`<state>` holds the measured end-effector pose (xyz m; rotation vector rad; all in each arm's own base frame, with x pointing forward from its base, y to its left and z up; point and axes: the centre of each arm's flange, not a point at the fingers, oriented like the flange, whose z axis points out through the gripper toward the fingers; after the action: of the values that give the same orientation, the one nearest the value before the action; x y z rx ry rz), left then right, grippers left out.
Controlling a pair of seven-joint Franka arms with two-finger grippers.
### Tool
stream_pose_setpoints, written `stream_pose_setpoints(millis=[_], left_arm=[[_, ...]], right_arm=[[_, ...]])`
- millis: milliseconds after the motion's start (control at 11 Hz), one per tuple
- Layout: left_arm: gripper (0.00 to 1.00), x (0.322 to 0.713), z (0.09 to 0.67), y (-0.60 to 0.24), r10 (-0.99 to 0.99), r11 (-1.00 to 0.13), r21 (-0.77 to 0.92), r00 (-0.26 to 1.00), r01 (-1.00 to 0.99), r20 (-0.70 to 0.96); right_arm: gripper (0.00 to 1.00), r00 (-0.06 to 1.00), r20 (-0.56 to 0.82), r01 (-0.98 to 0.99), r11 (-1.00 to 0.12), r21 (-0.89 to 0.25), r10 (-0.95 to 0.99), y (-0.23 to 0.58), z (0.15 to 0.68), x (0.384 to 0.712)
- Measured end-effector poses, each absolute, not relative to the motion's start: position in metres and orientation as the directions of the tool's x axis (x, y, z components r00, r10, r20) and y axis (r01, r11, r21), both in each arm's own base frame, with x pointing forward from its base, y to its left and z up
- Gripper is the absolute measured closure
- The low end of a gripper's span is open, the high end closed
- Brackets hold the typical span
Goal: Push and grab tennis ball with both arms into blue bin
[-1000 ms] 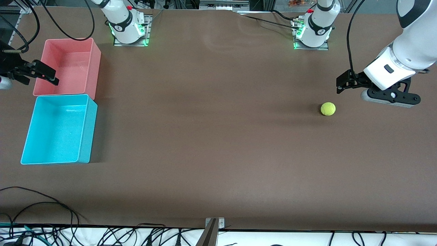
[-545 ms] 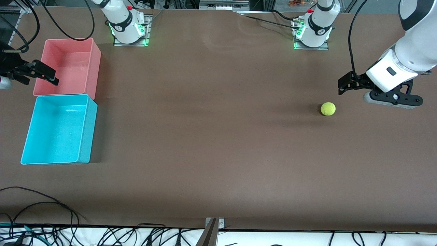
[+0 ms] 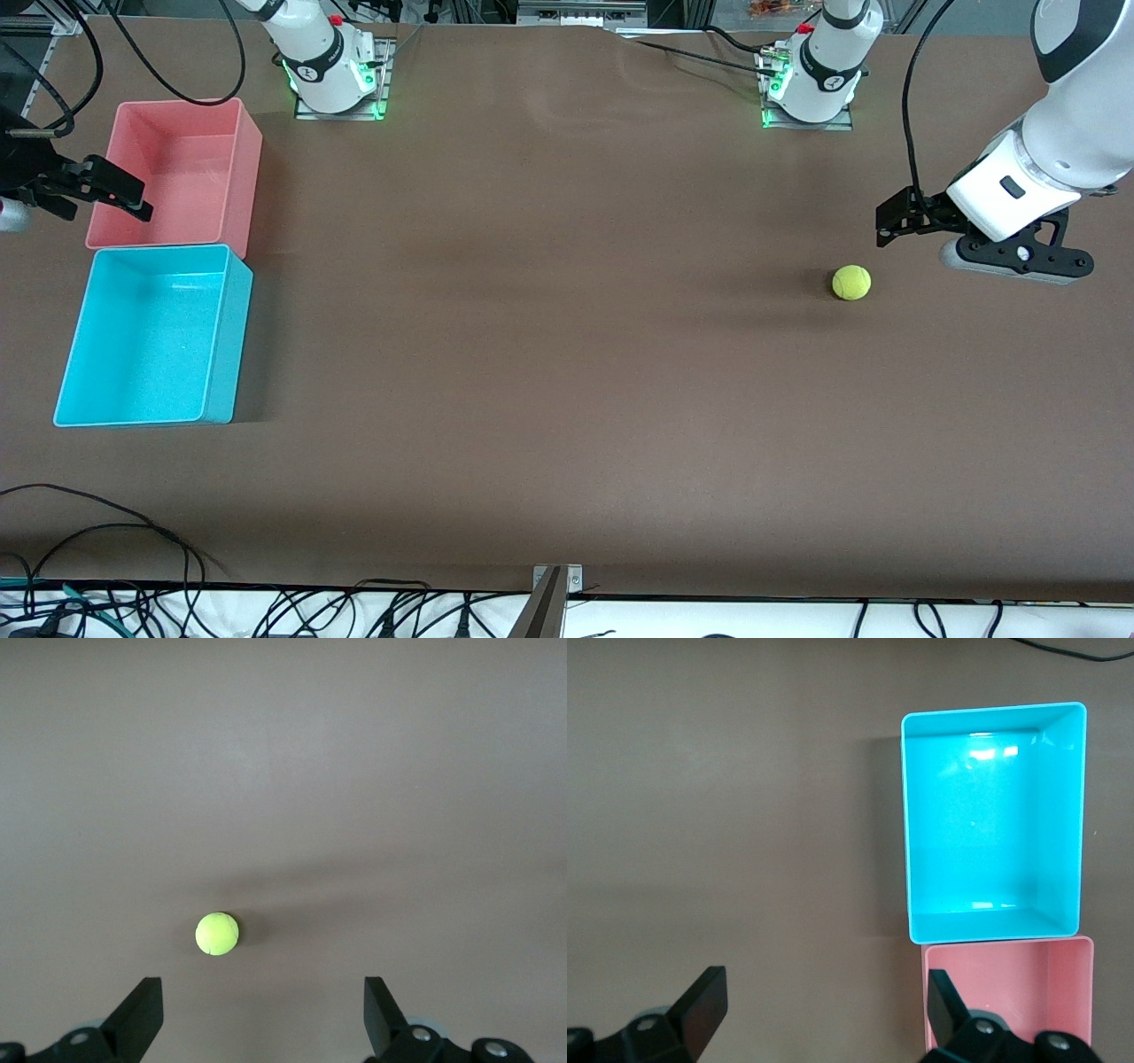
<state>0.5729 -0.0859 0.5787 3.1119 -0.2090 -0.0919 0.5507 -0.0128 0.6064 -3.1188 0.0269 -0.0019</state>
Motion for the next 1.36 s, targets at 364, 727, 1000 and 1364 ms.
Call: stream_pose_setpoints(millis=[364,727,1000,1364], left_arm=[[0.00,0.5729,0.5784,-0.0871,-0.136,-0.991,0.025,0.989,-0.135,-0.058],[0.00,0.5730,0.5781,-0.0872,-0.136,-0.991,0.025,0.989,-0.135,-0.058],[0.00,0.5730,0.5781,-0.0872,-0.136,-0.991,0.025,0.989,-0.135,-0.058],[0.04,0.5731,0.5781,-0.0868,-0.135,-0.991,0.025,0.989,-0.134,-0.058]], right_arm=[[0.00,1.000,0.001,-0.018,-1.000,-0.023,-0.018,-0.0130,0.6065,0.5506],[0.00,1.000,0.003,-0.020,-1.000,-0.023,-0.020,-0.0140,0.6075,0.5504],[0.00,1.000,0.006,-0.019,-1.000,-0.023,-0.019,-0.0135,0.6087,0.5504],[0.00,1.000,-0.003,-0.021,-1.000,-0.023,-0.021,-0.0146,0.6082,0.5494]])
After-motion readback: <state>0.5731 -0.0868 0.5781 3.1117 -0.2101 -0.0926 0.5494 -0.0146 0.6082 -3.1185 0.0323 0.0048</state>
